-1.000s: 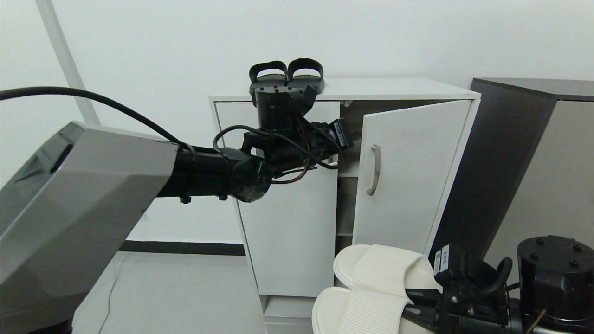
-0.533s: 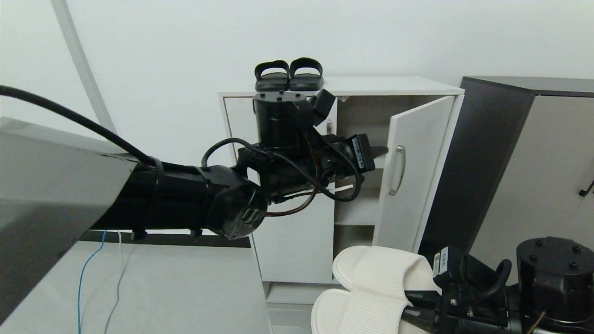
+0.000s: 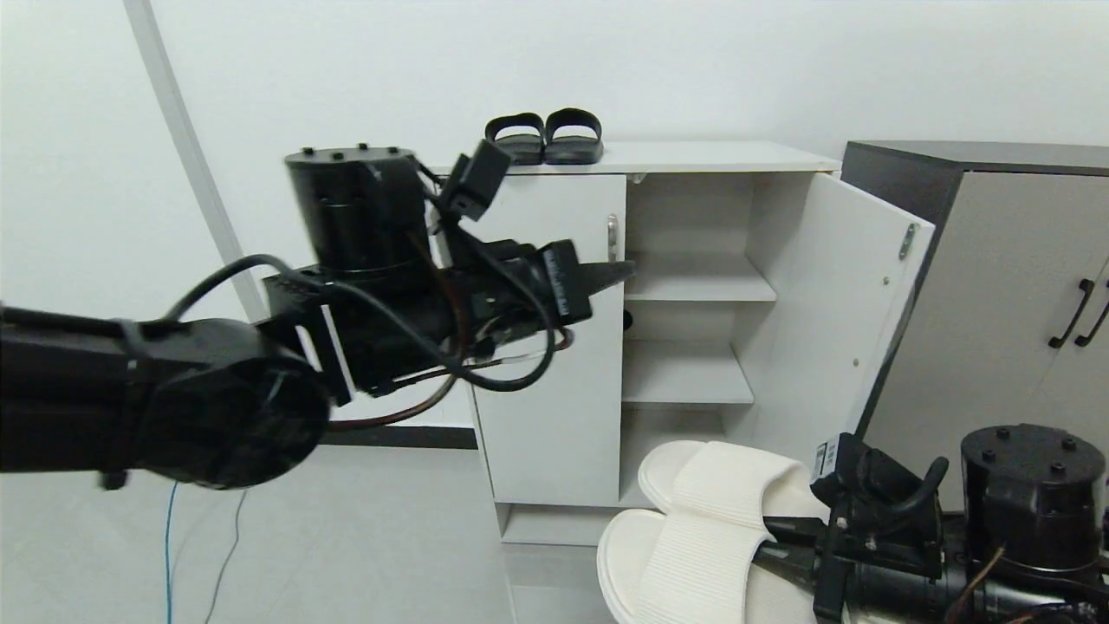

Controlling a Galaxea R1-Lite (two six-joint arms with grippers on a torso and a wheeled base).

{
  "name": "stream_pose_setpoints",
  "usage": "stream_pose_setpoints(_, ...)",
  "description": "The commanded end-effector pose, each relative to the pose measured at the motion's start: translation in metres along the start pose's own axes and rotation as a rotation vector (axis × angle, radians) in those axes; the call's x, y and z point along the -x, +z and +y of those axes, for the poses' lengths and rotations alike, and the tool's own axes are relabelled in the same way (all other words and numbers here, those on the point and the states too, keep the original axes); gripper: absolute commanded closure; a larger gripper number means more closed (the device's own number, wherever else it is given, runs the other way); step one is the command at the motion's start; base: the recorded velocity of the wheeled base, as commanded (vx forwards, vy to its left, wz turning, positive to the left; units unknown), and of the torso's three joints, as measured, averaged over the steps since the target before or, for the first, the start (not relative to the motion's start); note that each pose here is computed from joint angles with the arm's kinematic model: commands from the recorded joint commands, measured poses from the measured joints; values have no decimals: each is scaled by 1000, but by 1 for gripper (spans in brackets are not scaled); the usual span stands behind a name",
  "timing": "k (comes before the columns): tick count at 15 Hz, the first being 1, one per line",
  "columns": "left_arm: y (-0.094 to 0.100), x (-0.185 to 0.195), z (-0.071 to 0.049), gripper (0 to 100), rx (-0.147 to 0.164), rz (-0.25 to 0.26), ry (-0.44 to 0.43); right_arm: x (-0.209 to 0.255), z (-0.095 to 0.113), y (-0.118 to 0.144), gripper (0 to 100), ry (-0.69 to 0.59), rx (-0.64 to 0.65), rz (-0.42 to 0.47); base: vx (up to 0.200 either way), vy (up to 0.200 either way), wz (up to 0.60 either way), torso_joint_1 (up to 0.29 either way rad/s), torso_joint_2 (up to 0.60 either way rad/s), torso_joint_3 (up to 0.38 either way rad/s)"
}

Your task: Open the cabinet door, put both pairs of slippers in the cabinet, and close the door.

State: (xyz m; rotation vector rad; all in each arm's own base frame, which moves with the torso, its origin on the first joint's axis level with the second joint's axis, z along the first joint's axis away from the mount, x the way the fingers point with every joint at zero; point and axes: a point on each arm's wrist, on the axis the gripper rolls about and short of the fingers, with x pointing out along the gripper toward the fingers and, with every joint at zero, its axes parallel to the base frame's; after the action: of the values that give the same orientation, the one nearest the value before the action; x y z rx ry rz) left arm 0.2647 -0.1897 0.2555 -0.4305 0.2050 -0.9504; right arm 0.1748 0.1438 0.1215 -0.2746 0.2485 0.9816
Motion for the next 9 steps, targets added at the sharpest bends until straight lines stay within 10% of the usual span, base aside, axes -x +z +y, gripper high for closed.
stream_pose_setpoints(1, -9, 108, -17, 100, -138, -44, 112, -3, -7, -3, 100, -20, -12, 14, 0, 0, 0, 0, 0, 0)
stream_pose_setpoints(9, -78, 274, -52, 100, -283, -191, 732, -4, -8, -3, 100, -23, -14, 14, 0, 0, 0, 0, 0, 0)
